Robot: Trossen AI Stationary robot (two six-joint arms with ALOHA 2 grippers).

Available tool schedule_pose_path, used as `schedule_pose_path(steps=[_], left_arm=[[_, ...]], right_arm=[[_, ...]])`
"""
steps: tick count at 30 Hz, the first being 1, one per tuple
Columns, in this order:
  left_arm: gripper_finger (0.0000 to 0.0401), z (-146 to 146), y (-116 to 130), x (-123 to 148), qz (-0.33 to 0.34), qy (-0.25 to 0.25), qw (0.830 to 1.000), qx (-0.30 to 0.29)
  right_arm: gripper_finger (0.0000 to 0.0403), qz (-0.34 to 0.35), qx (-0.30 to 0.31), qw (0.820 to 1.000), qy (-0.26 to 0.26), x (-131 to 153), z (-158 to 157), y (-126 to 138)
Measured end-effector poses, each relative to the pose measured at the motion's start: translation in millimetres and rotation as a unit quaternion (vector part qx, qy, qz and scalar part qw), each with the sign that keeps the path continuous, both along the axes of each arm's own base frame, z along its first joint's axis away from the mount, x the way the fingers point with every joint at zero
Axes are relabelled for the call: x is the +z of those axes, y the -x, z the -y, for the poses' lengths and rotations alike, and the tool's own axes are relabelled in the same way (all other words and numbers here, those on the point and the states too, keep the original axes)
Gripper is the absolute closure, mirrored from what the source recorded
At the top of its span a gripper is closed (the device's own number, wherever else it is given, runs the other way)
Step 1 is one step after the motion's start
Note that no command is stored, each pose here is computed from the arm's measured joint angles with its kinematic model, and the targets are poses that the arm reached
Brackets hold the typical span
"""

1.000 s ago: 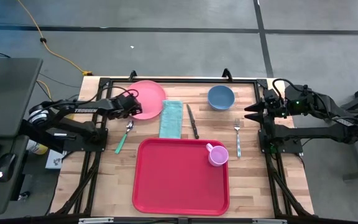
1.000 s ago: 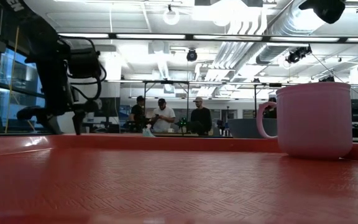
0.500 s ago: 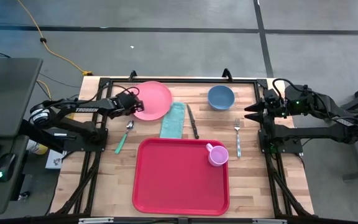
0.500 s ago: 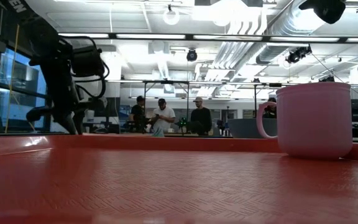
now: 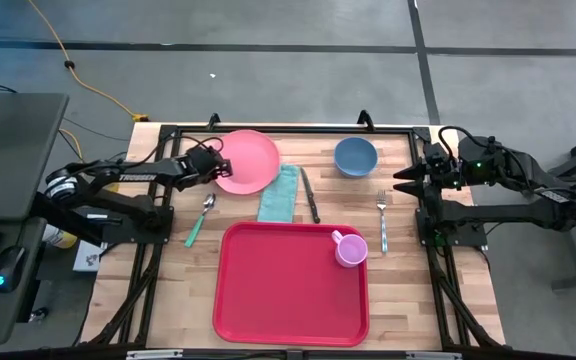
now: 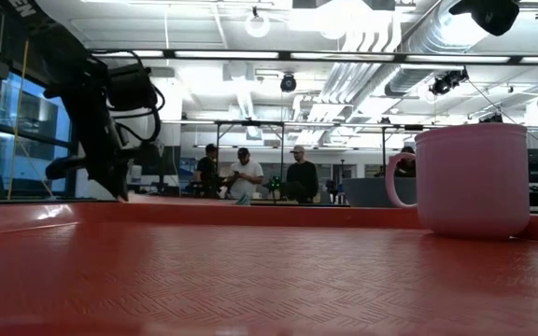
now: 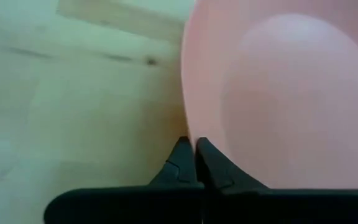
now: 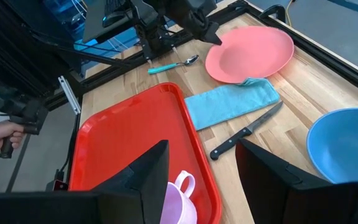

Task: Set up tray
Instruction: Put the pink plate on the red serving tray to the bottom left of the pink mug

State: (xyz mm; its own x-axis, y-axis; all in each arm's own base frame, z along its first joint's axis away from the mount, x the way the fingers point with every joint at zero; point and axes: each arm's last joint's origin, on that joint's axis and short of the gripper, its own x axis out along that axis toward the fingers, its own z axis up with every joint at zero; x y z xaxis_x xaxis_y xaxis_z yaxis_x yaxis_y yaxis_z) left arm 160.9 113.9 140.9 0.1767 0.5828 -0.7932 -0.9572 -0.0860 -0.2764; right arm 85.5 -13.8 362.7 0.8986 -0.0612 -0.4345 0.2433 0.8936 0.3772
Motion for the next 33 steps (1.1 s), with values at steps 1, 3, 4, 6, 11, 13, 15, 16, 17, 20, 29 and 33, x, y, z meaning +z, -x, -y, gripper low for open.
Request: schedule_pose_path(steps=[1, 3, 4, 6, 11, 13, 15, 16, 17, 20, 29, 33], left_arm=[[0.0387, -0.3, 0.1, 2.6, 0.004, -0.011, 1.000, 0.002], [0.0387, -0.5, 0.6, 8.0, 0.015, -0.028, 0.999, 0.005], [0.0387, -0.3, 1.5, 11.3, 0.021, -0.036, 0.999, 0.007], [0.0387, 0.7, 4.0, 17.9, 0.029, -0.052, 0.998, 0.013], [0.0387, 3.1, 10.2, 35.2, 0.047, -0.100, 0.994, 0.012], [0.0387, 4.8, 13.4, 42.0, 0.053, -0.115, 0.992, 0.006], [0.0387, 6.4, 16.0, 50.0, 0.063, -0.136, 0.989, -0.005], [0.0387, 7.6, 17.9, 53.9, 0.066, -0.144, 0.987, -0.011], [0.0387, 8.9, 19.9, 57.5, 0.069, -0.152, 0.986, -0.016], [0.0387, 12.7, 26.2, 68.7, 0.083, -0.178, 0.980, -0.026], [0.0387, 22.6, 42.4, 92.6, 0.139, -0.232, 0.962, -0.026], [0.0387, 25.4, 44.3, 104.1, 0.183, -0.256, 0.948, -0.051]], right_arm=[[0.0237, 0.000, 0.000, 1.000, 0.000, 0.0, 0.0, 0.0], [0.0238, 0.000, 0.000, 1.000, 0.000, 0.0, 0.0, 0.0], [0.0237, 0.000, 0.000, 1.000, 0.000, 0.0, 0.0, 0.0], [0.0237, 0.000, 0.000, 1.000, 0.001, 0.0, 0.0, 0.0], [0.0238, 0.000, 0.002, 1.000, 0.005, 0.0, 0.0, 0.0], [0.0237, 0.000, 0.003, 1.000, 0.007, 0.1, 0.0, 0.0], [0.0238, 0.000, 0.001, 1.000, 0.009, 0.1, 0.2, 0.0], [0.0238, 0.000, 0.001, 1.000, 0.010, 0.1, 0.2, 0.0], [0.0237, 0.000, 0.001, 1.000, 0.011, 0.1, 0.2, 0.0], [0.0238, 0.001, 0.001, 1.000, 0.011, -1.0, 0.4, -0.9], [0.0238, -0.003, 0.003, 1.000, 0.015, -2.0, 1.2, -4.9], [0.0238, 0.017, 0.005, 0.999, 0.033, 1.9, 3.0, -12.8]])
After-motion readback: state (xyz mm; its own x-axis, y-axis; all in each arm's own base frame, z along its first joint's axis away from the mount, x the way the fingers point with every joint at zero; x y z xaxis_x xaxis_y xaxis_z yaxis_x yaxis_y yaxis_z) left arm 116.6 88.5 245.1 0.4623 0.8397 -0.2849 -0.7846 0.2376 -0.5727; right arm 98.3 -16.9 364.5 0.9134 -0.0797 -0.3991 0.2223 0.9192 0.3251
